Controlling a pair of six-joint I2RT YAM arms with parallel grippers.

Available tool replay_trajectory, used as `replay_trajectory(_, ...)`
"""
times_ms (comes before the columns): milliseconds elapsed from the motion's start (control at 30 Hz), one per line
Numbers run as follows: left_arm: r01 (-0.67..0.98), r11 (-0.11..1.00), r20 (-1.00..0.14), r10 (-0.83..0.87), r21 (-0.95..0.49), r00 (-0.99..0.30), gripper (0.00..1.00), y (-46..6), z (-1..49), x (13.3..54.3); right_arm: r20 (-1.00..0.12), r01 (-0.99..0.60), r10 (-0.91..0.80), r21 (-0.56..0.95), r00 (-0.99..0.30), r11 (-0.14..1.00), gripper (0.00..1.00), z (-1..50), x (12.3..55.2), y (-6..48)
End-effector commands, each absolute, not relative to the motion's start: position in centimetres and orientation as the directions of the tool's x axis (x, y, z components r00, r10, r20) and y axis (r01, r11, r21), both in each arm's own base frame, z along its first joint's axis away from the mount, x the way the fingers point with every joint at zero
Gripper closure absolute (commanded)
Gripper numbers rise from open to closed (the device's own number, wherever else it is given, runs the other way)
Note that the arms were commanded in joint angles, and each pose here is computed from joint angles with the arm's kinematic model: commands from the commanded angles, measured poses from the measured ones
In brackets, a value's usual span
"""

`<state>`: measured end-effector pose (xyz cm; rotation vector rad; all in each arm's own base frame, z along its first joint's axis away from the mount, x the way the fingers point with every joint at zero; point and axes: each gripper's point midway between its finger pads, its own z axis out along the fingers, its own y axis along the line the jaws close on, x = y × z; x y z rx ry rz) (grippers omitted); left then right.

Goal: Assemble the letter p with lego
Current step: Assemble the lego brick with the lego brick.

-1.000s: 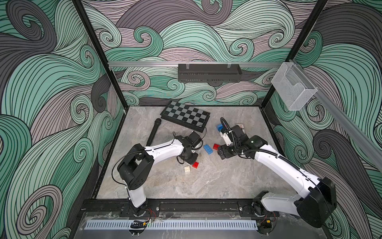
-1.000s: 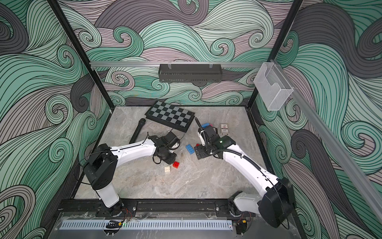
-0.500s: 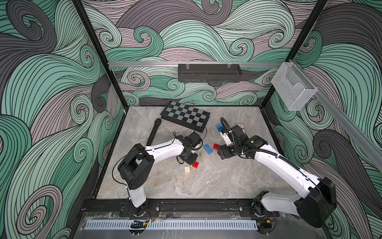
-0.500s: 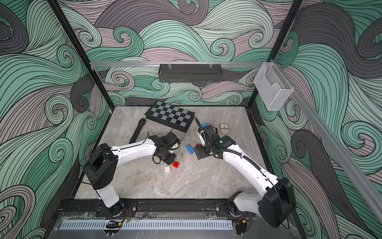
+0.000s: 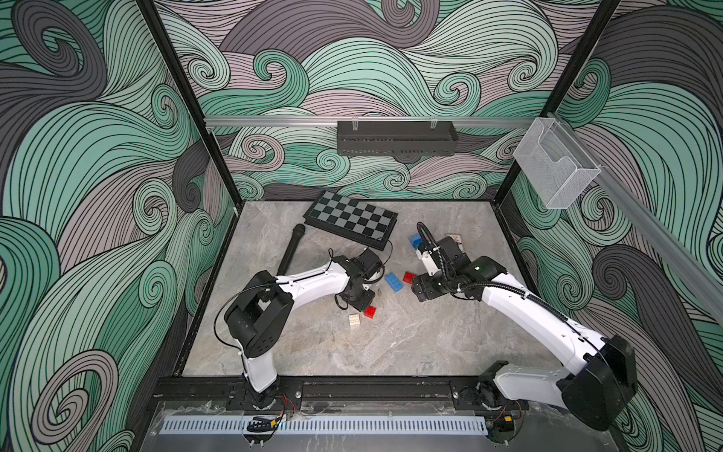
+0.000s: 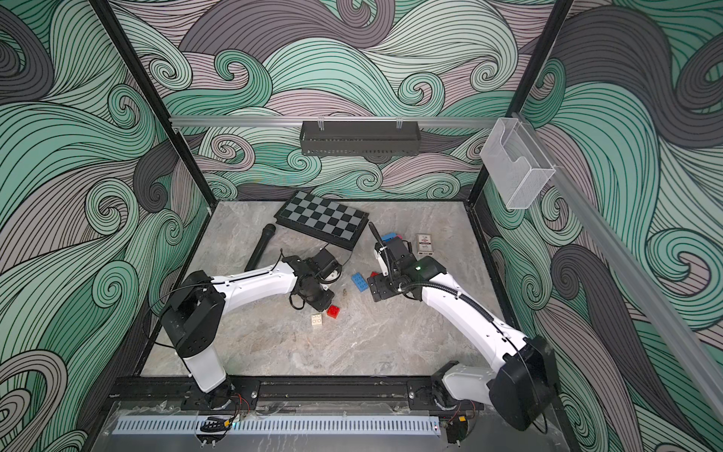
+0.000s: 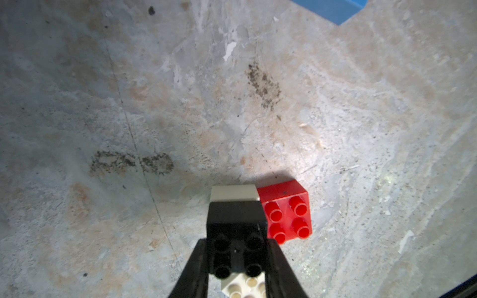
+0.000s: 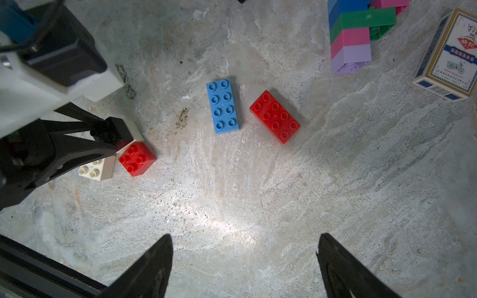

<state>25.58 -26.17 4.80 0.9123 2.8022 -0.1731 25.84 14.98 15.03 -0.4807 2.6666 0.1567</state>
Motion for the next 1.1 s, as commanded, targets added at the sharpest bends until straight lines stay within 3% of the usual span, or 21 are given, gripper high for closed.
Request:
replay_trajectory(0,0.566,0.823,-0.209,0.546,-0.045,-0.811,0.73,-26.5,4.8,25.9,-0.416,-0.362,-0.310,0.050,-0.855,0.931,0.13,14.8,25.5,15.0)
replay_trajectory(700,0.523,0.850,0.033,0.522,0.055,-0.852,0.74,-22.4,-0.7,23.1,-0.412,-0.363,-0.308,0.060,-0.858,0.930,0.13,14.5,25.4,15.1)
replay_trajectory(900,0.523,0.851,0.018,0.523,0.052,-0.852,0.74,-22.6,-0.2,23.2,-0.415,-0.362,-0.307,0.060,-0.857,0.930,0.13,14.6,25.5,15.2)
replay_trajectory(1067,0.524,0.851,-0.046,0.525,0.040,-0.850,0.65,-23.5,1.8,24.2,-0.415,-0.361,-0.307,0.058,-0.857,0.931,0.12,14.6,25.5,15.1)
